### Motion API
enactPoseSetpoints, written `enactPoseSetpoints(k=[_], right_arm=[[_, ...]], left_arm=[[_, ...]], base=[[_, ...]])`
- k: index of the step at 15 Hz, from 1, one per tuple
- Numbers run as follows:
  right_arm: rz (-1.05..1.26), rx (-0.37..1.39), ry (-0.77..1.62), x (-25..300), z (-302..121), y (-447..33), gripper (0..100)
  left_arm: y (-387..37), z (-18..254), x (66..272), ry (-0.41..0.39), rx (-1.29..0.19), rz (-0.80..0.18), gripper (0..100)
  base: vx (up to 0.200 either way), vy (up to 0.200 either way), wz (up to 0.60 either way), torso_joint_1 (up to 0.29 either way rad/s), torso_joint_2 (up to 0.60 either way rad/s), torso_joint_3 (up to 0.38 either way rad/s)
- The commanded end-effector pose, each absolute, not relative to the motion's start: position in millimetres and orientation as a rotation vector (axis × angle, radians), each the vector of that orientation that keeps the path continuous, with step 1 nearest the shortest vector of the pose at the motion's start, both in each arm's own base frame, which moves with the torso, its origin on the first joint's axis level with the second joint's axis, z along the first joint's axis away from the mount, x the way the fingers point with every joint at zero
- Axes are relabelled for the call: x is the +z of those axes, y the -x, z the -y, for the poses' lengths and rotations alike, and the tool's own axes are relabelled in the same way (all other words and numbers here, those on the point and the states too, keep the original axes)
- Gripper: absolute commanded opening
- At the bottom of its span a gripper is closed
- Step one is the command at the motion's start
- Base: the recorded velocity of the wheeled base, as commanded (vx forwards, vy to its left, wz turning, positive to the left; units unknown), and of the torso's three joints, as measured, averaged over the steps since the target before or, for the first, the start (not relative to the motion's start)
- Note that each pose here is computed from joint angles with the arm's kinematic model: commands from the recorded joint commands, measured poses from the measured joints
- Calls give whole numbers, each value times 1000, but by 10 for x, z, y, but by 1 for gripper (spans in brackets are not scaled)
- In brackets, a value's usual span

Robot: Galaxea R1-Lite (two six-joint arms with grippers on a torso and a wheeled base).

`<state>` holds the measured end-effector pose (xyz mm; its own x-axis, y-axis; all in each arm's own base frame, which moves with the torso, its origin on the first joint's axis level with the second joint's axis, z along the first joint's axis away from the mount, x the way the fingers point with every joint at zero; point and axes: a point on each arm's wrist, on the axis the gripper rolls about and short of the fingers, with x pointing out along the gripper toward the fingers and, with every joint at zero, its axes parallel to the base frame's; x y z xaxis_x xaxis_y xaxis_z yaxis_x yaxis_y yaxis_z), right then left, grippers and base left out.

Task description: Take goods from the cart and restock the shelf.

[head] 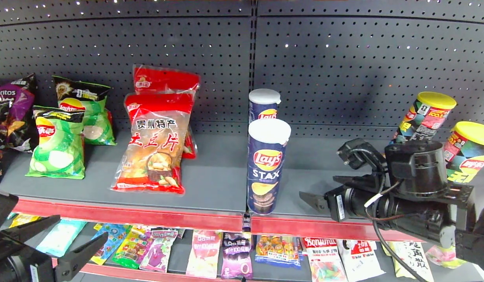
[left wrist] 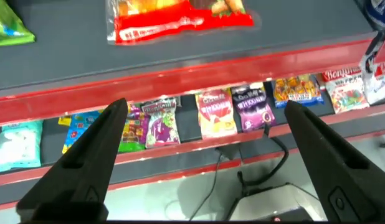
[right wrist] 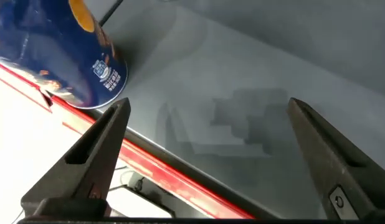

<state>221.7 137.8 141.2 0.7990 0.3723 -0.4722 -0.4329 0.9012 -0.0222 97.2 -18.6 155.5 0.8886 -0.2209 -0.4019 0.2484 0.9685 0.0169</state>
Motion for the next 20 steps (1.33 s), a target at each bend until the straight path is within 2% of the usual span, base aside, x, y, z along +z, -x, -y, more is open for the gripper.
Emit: enactPoseSetpoints(k=[1, 5, 20], right_arm=[[-496, 432, 138, 1362, -1397, -2247, 100], [-514, 435, 143, 1292, -1509, -2405, 100], [-532, 487, 167, 1195, -1752, -2468, 100]], left_arm=[[-941, 180, 1564, -68, -242, -394, 100], [-938, 180, 1551, -62, -243, -399, 100], [-930, 177, 1571, -59, -241, -387, 100]], base=[[0, 0, 0, 0, 0, 0], [0, 0, 0, 0, 0, 0], [0, 0, 0, 0, 0, 0]])
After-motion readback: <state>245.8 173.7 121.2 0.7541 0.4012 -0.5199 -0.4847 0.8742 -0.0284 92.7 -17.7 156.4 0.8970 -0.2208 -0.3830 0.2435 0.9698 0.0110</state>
